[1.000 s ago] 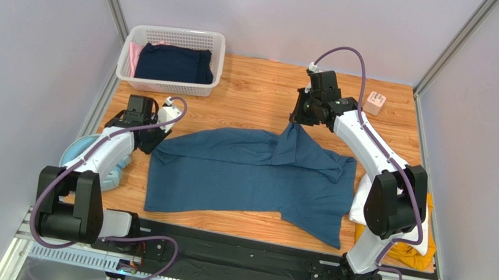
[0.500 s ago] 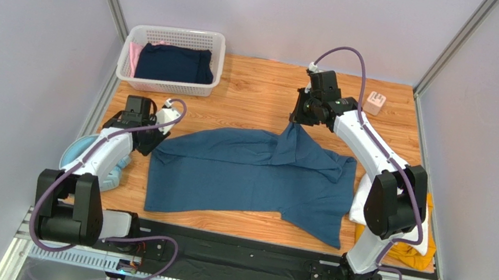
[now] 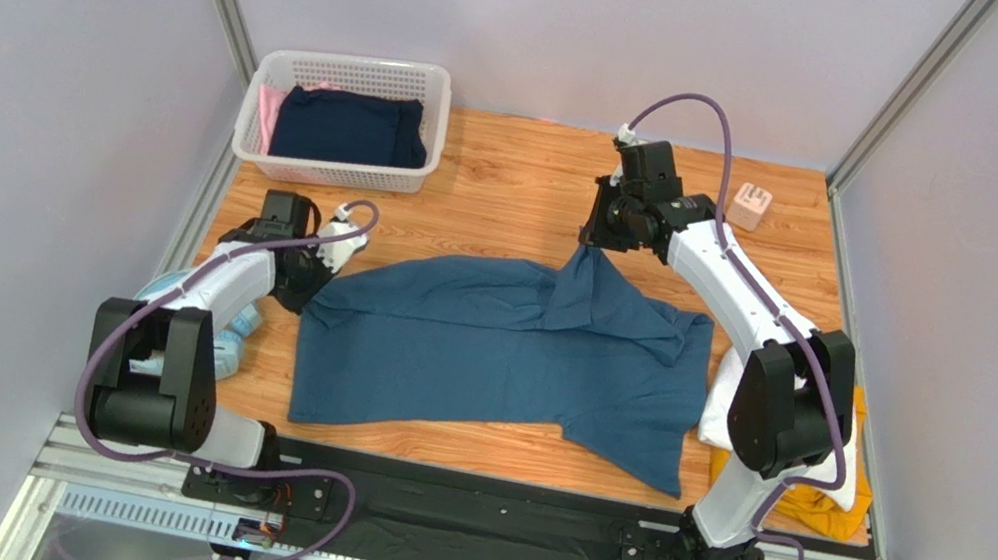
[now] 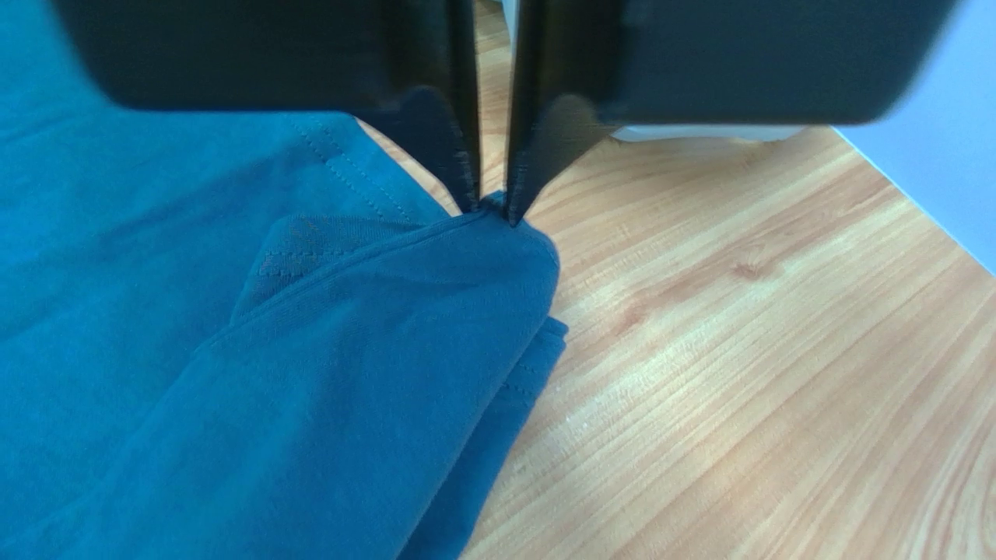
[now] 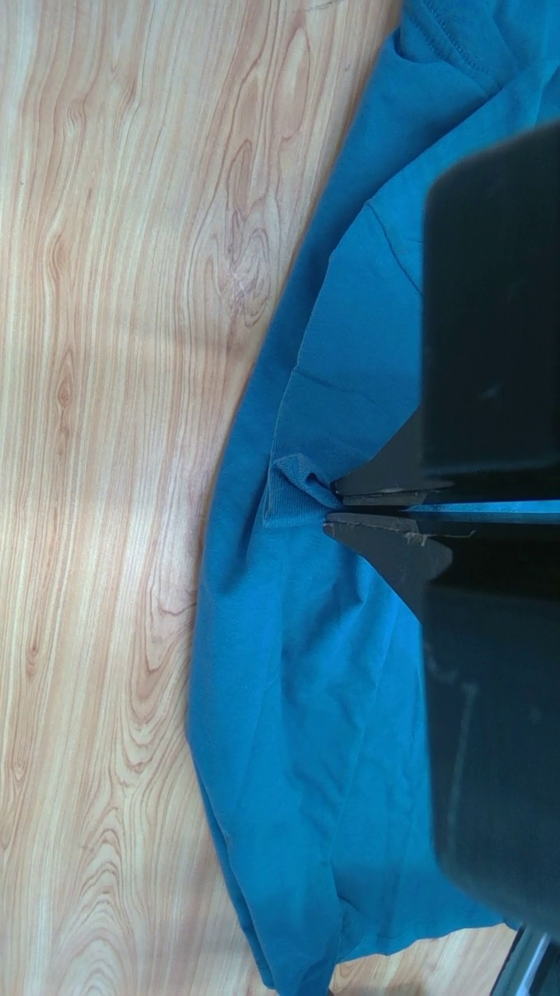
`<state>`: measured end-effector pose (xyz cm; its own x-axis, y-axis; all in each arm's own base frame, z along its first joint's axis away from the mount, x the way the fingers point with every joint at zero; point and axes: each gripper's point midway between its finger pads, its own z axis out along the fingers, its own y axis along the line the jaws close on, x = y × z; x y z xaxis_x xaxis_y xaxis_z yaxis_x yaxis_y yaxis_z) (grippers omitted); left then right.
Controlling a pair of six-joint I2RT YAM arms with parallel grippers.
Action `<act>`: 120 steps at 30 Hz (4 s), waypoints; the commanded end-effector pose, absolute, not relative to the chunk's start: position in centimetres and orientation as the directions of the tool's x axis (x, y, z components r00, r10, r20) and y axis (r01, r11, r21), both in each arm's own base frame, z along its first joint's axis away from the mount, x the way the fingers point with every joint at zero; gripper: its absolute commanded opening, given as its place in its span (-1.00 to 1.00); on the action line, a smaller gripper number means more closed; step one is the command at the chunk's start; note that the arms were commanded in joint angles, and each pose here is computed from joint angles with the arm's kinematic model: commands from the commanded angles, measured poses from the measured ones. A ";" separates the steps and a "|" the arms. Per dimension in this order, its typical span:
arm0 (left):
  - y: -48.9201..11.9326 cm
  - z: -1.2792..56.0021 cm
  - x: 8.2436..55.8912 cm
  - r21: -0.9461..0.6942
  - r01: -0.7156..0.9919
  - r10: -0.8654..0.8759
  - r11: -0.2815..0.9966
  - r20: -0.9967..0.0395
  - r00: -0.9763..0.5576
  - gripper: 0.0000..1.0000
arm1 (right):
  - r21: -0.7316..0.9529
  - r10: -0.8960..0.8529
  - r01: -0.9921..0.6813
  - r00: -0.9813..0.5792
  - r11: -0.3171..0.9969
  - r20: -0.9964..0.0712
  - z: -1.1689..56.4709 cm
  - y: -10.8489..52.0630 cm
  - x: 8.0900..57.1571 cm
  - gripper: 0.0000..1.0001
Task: Fold and stack the t-shirts
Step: Flatten out the tshirt, then fold the flattened tshirt in 1/3 of the way
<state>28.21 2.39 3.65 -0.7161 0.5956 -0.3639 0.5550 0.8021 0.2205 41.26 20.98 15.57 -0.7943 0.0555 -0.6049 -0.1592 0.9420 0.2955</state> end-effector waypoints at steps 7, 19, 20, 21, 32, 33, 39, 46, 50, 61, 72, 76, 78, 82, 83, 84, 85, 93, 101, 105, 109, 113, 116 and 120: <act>2.2 8.9 32.2 0.293 0.479 0.559 0.827 -0.514 -0.651 -1.00 | 0.278 0.067 -0.176 -0.724 0.944 -0.686 19.4 20.3 42.2 -1.00; 2.1 21.5 35.7 0.384 0.397 0.549 0.834 -0.653 -0.522 -1.00 | 0.283 0.144 -0.199 -0.520 0.938 -0.842 32.9 16.7 40.4 -1.00; 2.1 21.8 36.0 0.384 0.400 0.550 0.832 -0.655 -0.517 -1.00 | 0.282 0.145 -0.200 -0.515 0.938 -0.845 33.3 16.5 40.1 -1.00; 2.0 22.7 36.2 0.391 0.397 0.553 0.830 -0.664 -0.504 -1.00 | 0.272 0.155 -0.177 -0.491 0.946 -0.857 34.1 15.7 40.1 -1.00; 3.0 20.1 39.9 0.407 0.423 0.586 0.810 -0.591 -0.554 -1.00 | 0.276 0.182 -0.103 -0.528 0.956 -0.829 31.5 13.7 43.0 -1.00; 3.1 20.4 40.6 0.413 0.415 0.585 0.811 -0.594 -0.552 -1.00 | 0.277 0.190 -0.088 -0.531 0.957 -0.826 31.3 13.4 43.8 -1.00; 4.0 19.9 44.3 0.430 0.401 0.588 0.809 -0.569 -0.575 -1.00 | 0.289 0.200 -0.090 -0.531 0.953 -0.823 31.5 13.2 47.5 -1.00; 5.2 20.1 48.2 0.473 0.371 0.596 0.799 -0.546 -0.588 -1.00 | 0.278 0.200 -0.069 -0.531 0.958 -0.823 32.2 12.6 51.3 -1.00; 4.9 19.5 48.3 0.461 0.383 0.596 0.800 -0.538 -0.596 -1.00 | 0.288 0.204 -0.064 -0.564 0.955 -0.800 30.9 12.7 50.9 -1.00; 3.0 16.8 40.0 0.452 0.492 0.669 0.744 -0.492 -0.558 -1.00 | 0.282 0.189 -0.038 -0.657 0.959 -0.730 26.8 11.8 42.8 -1.00; 2.6 11.4 34.8 0.373 0.563 0.675 0.737 -0.427 -0.601 -1.00 | 0.255 0.153 -0.020 -0.755 0.967 -0.637 21.3 12.3 35.6 -1.00; 1.7 9.3 33.5 0.336 0.601 0.688 0.725 -0.396 -0.608 -1.00 | 0.238 0.128 -0.013 -0.813 0.971 -0.568 16.9 12.8 33.2 -1.00; 1.7 7.9 32.5 0.311 0.619 0.693 0.721 -0.367 -0.621 -0.60 | 0.236 0.137 0.015 -0.849 0.972 -0.510 14.1 12.6 31.7 -0.84; 2.0 6.8 31.8 0.309 0.631 0.702 0.712 -0.338 -0.627 -0.24 | 0.230 0.142 0.042 -0.887 0.972 -0.439 10.9 12.3 29.6 -0.66; 2.0 6.9 31.8 0.313 0.632 0.705 0.709 -0.338 -0.624 -0.12 | 0.221 0.139 0.044 -0.890 0.974 -0.434 10.6 12.1 29.3 -0.64; 2.1 7.4 32.0 0.325 0.628 0.707 0.707 -0.345 -0.617 0.15 | 0.214 0.141 0.049 -0.888 0.976 -0.437 10.5 11.9 29.3 -0.60; 2.1 7.8 32.2 0.335 0.627 0.710 0.704 -0.349 -0.611 0.28 | 0.204 0.139 0.052 -0.885 0.978 -0.445 10.6 11.7 29.4 -0.59; -0.7 16.6 35.0 0.366 0.579 0.676 0.728 -0.519 -0.522 0.64 | 0.149 0.126 0.055 -0.840 0.987 -0.528 14.0 11.0 32.2 -0.27; -10.7 15.7 37.0 0.255 0.679 0.667 0.689 -0.590 -0.456 0.56 | 0.136 0.150 0.084 -0.778 0.987 -0.610 15.7 11.8 39.6 -0.39; -11.4 11.6 39.3 0.181 0.674 0.652 0.716 -0.516 -0.555 0.43 | 0.185 0.207 0.121 -0.793 0.975 -0.573 13.9 12.3 43.4 -0.50; -11.0 9.8 40.6 0.206 0.664 0.663 0.719 -0.489 -0.566 0.40 | 0.200 0.250 0.168 -0.812 0.965 -0.527 11.5 11.4 45.6 -0.56; -10.8 8.5 41.2 0.217 0.663 0.674 0.716 -0.462 -0.577 0.40 | 0.190 0.290 0.226 -0.832 0.956 -0.473 8.6 10.2 46.9 -0.62; -10.2 7.6 41.3 0.240 0.663 0.689 0.709 -0.437 -0.579 0.39 | 0.211 0.354 0.289 -0.835 0.934 -0.421 6.7 8.9 47.9 -0.70; -8.9 6.9 41.1 0.250 0.654 0.688 0.714 -0.426 -0.588 0.39 | 0.250 0.432 0.363 -0.841 0.897 -0.326 4.3 7.2 48.6 -0.78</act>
